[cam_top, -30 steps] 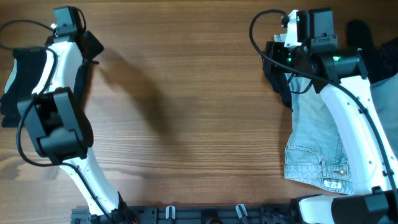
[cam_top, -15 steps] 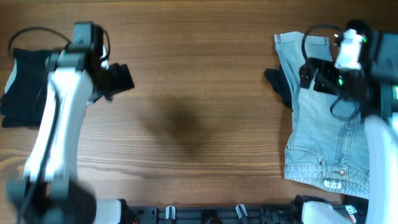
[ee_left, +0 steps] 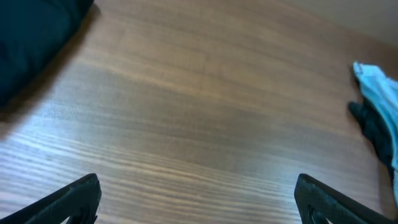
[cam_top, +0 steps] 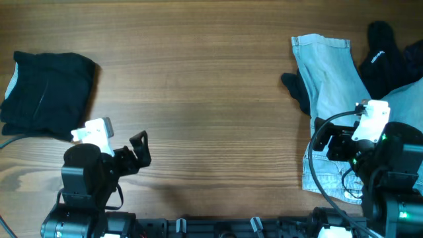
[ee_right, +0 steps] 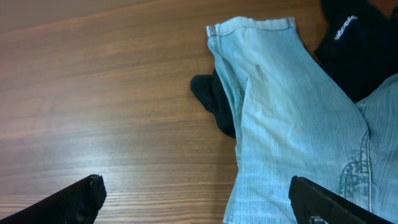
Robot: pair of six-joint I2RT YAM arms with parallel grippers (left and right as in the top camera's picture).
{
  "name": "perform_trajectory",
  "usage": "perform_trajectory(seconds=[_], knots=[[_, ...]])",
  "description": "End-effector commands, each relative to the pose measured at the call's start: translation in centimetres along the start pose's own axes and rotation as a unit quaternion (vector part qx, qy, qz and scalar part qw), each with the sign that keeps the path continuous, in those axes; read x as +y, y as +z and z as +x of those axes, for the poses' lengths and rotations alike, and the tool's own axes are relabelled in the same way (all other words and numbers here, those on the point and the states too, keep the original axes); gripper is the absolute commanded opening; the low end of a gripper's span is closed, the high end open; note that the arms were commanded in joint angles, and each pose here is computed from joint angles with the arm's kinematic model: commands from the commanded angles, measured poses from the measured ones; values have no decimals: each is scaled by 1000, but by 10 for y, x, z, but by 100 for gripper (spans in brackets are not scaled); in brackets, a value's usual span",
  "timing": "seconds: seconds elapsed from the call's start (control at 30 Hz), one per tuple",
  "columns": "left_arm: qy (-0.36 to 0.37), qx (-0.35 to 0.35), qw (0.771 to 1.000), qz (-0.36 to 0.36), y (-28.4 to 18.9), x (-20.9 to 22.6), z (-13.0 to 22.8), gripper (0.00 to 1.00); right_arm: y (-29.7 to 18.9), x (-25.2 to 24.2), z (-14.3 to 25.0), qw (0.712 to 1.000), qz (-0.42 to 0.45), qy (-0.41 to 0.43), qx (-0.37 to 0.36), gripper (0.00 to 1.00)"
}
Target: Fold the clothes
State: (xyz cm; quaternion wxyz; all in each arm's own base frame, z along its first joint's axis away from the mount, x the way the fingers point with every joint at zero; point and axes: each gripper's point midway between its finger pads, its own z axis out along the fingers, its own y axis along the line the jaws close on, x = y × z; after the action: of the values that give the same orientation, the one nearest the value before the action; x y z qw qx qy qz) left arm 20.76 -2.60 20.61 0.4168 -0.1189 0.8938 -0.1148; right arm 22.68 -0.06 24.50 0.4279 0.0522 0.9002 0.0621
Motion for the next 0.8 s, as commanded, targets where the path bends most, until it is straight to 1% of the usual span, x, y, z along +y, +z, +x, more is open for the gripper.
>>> perform_trajectory(seconds=[0.0,0.07,0.1,0.17,0.23,0.33,0.43,0.5,0.63,0.7,0.77], knots=[[-3,5,1000,3,1,0,4,100,6,0,3,1000,-3,-3,14,100],[-3,5,1000,3,1,0,4,100,5,-1,2,1000,1,-17,6,100],[-3,5,1000,3,1,0,4,100,0,4,-2,999,-6,-28,-16,100],[-3,5,1000,3,1,0,4,100,-9,17,-16,993,-26,-65,-92,100],[-3,5,1000,3,1,0,4,100,-21,34,-21,973,-59,-111,-195,100],[-3,5,1000,3,1,-1,4,100,-21,43,-4,940,-89,-128,-304,100],[-3,5,1000,3,1,-1,4,100,-10,44,4,916,-99,-131,-365,100],[-3,5,1000,3,1,0,4,100,3,45,5,907,-100,-138,-386,100],[-3,5,1000,3,1,-1,4,100,25,44,19,885,-88,-184,-418,100],[-3,5,1000,3,1,0,4,100,37,43,30,899,-91,-185,-387,100],[-3,5,1000,3,1,0,4,100,58,38,51,922,-90,-182,-329,100]])
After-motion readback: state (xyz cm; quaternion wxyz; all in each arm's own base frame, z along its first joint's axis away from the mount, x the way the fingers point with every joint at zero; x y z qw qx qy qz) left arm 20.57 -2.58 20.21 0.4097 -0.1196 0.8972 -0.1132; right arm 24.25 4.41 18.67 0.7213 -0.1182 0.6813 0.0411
